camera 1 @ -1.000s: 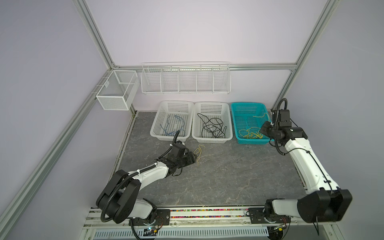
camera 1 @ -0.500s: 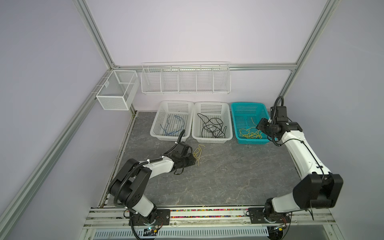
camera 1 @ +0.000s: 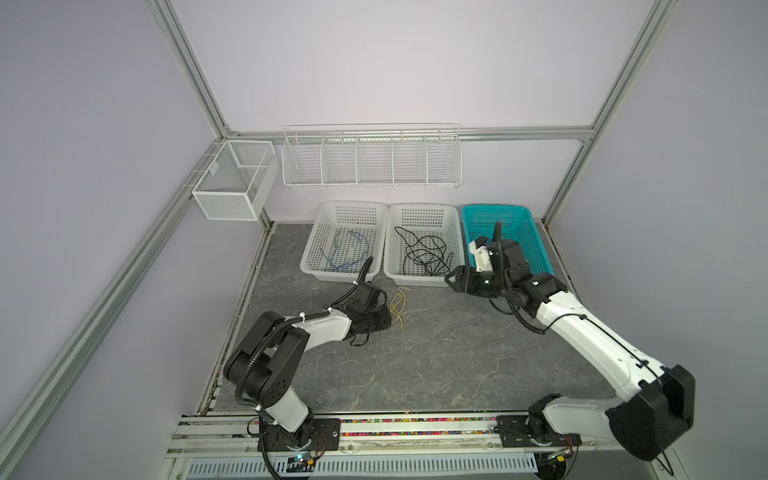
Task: Untangle the cables
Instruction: 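Reach the right gripper to the last yellow cable beside the black-cable basket and grasp it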
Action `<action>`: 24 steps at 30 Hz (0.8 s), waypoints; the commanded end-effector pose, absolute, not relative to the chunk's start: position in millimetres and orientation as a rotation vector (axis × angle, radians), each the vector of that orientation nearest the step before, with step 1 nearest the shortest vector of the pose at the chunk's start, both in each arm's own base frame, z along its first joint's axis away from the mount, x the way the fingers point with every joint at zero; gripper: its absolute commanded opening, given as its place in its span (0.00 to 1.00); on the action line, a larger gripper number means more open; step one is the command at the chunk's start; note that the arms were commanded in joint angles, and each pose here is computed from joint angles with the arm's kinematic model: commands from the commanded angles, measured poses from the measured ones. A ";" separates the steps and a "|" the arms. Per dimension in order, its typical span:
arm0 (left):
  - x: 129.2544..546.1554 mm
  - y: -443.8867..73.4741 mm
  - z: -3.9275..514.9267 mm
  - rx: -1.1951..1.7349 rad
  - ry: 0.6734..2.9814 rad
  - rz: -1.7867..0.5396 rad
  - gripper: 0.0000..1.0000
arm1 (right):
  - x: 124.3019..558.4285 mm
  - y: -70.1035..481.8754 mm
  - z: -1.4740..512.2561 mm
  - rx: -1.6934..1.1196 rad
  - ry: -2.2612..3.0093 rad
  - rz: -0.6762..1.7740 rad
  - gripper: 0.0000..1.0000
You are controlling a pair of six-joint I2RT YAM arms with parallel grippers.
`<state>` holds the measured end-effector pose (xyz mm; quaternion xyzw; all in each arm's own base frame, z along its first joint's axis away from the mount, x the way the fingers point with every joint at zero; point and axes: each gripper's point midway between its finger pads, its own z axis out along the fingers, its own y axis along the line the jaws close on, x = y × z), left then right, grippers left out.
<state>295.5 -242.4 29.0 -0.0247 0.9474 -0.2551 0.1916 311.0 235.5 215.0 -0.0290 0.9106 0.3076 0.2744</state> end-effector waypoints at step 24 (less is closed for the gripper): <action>288.5 -237.0 30.0 -0.048 2.645 -0.723 0.24 | 350.6 346.8 47.8 -0.101 2.672 0.704 0.47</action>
